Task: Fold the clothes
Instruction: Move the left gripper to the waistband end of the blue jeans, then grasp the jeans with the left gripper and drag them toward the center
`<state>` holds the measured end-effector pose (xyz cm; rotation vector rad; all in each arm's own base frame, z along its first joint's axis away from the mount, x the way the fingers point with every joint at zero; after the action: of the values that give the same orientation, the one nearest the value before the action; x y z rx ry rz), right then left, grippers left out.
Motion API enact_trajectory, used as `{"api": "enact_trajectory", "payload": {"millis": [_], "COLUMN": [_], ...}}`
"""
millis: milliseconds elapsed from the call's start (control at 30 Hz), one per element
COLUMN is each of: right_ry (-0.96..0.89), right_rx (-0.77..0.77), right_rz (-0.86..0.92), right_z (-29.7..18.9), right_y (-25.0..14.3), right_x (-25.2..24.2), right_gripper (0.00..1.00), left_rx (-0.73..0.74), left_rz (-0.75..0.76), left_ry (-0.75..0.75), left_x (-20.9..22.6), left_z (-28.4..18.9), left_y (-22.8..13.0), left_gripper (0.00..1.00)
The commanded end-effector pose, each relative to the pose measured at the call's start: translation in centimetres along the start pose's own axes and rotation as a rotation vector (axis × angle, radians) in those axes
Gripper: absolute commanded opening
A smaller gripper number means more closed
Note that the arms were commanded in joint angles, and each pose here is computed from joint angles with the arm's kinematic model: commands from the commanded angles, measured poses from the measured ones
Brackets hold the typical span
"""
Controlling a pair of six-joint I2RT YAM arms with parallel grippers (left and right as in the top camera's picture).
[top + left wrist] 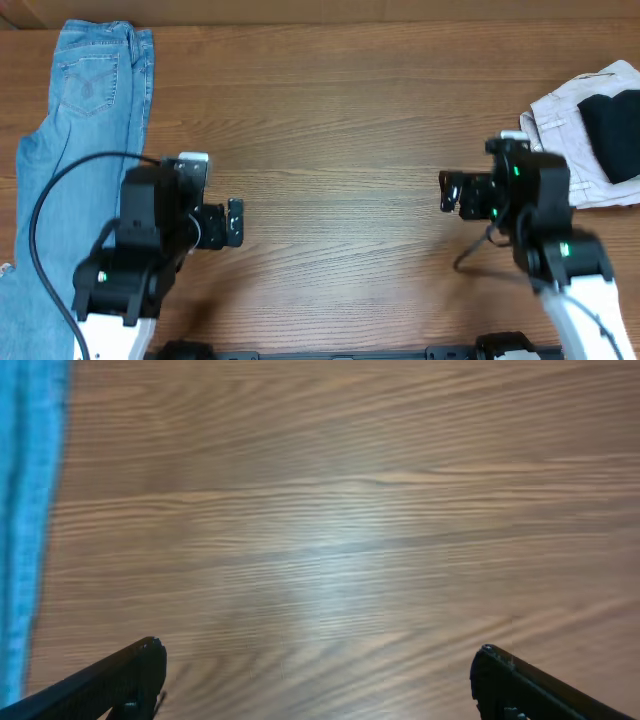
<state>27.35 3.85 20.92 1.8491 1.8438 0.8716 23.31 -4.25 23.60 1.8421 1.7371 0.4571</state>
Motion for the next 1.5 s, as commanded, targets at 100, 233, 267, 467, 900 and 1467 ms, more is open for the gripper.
{"api": "enact_trajectory", "payload": {"millis": [100, 233, 267, 467, 900, 1467], "right_ry": [0.049, 0.046, 0.046, 0.047, 0.048, 0.048], "right_rx": [0.123, 0.13, 0.125, 0.116, 0.112, 0.112], "right_rz": [0.015, 0.016, 0.016, 0.015, 0.014, 0.014], "right_z": [2.3, 2.5, 2.4, 1.7, 1.7, 1.7], "right_y": [0.7, 0.7, 0.8, 0.8, 0.9, 0.9], "right_x": [0.9, 0.8, 0.9, 0.9, 0.9, 0.9], "right_gripper": [1.0, 1.0, 1.0, 1.0, 1.0, 1.0], "left_rx": [-0.007, -0.024, -0.018, 0.094, 0.129, 0.144], "left_rz": [-0.126, -0.314, -0.335, -0.448, -0.392, -0.349], "left_ry": [0.127, 0.383, 0.408, 0.5, 0.532, 0.651], "left_x": [2.1, 7.9, 9.0, 15.4, 21.2, 24.0], "left_z": [1.1, 2.4, 3.1, 9.1, 22.8, 27.3], "left_y": [2.2, 5.1, 5.8, 7.6, 9.1, 6.9], "left_gripper": [1.0, 1.0, 1.0, 0.9, 0.8, 0.76]}}
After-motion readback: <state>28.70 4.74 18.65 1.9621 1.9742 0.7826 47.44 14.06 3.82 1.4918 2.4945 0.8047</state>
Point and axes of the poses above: each gripper's point midway between its finger pads, its own z axis out along the fingers, its own x axis along the line the jaws close on, y = z × x, the point moved 3 cm from there along -z, back along the fingers, and after that the axes turned 1 degree about -z, right-handed, at the moved point
